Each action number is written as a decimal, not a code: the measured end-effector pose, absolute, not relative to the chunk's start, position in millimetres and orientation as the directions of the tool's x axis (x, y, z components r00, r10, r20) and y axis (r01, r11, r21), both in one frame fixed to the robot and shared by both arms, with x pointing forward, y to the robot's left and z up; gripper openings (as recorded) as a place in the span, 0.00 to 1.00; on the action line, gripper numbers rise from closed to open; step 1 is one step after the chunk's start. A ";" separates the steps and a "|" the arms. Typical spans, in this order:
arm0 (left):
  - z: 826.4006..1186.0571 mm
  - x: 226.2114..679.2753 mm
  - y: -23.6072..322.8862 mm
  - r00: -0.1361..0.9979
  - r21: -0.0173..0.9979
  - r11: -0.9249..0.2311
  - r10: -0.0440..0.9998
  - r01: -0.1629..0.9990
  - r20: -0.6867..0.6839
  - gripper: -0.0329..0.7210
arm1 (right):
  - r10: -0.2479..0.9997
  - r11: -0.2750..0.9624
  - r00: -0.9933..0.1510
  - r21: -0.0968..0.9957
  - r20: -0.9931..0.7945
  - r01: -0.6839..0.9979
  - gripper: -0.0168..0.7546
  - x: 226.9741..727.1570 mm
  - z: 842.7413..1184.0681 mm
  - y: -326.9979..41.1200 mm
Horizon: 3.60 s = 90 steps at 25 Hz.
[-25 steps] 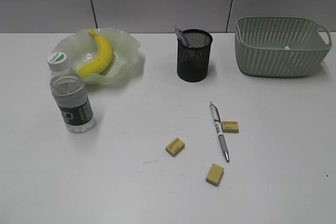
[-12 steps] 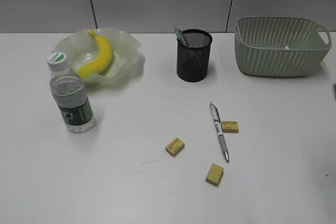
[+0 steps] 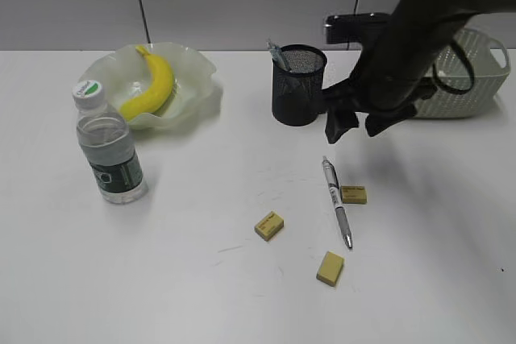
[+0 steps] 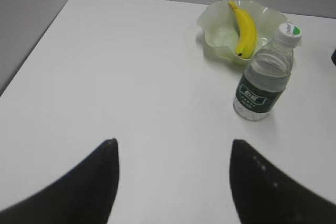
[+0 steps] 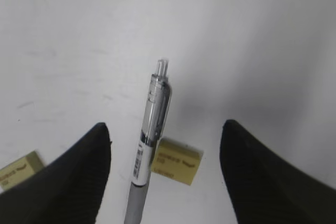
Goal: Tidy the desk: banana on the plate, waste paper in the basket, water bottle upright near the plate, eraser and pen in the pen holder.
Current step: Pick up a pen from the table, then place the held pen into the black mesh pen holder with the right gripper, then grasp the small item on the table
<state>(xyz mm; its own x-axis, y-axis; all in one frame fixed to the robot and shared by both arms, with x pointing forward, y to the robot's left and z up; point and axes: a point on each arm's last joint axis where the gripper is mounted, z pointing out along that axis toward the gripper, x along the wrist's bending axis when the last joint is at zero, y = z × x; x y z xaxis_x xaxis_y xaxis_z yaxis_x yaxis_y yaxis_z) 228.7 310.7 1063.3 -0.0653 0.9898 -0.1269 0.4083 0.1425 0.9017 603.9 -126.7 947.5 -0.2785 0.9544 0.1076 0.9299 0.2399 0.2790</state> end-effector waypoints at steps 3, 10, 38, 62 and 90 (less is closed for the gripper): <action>1063.3 228.6 310.5 -0.072 0.902 0.146 0.989 0.407 -0.128 0.69 | 0.959 0.236 -0.264 0.226 0.105 0.945 0.69 617.7 926.4 -120.2; 1063.2 228.6 310.4 -0.071 0.901 0.146 0.989 0.408 -0.128 0.69 | 0.959 0.253 -0.269 0.149 0.095 0.956 0.64 619.2 884.7 -106.2; 1063.2 228.6 310.4 -0.071 0.901 0.146 0.989 0.408 -0.128 0.68 | 0.901 -0.075 -0.432 0.994 0.035 -0.075 0.21 643.7 983.1 -117.7; 1063.2 228.6 310.4 -0.071 0.901 0.146 0.989 0.408 -0.128 0.58 | 0.918 0.374 -0.379 0.581 -0.119 0.723 0.51 463.4 1081.1 -211.0; 1049.1 429.0 142.2 0.715 0.710 -0.450 0.690 0.542 -0.108 0.47 | 0.929 0.116 -0.367 0.903 0.049 0.414 0.47 232.7 1056.3 -302.3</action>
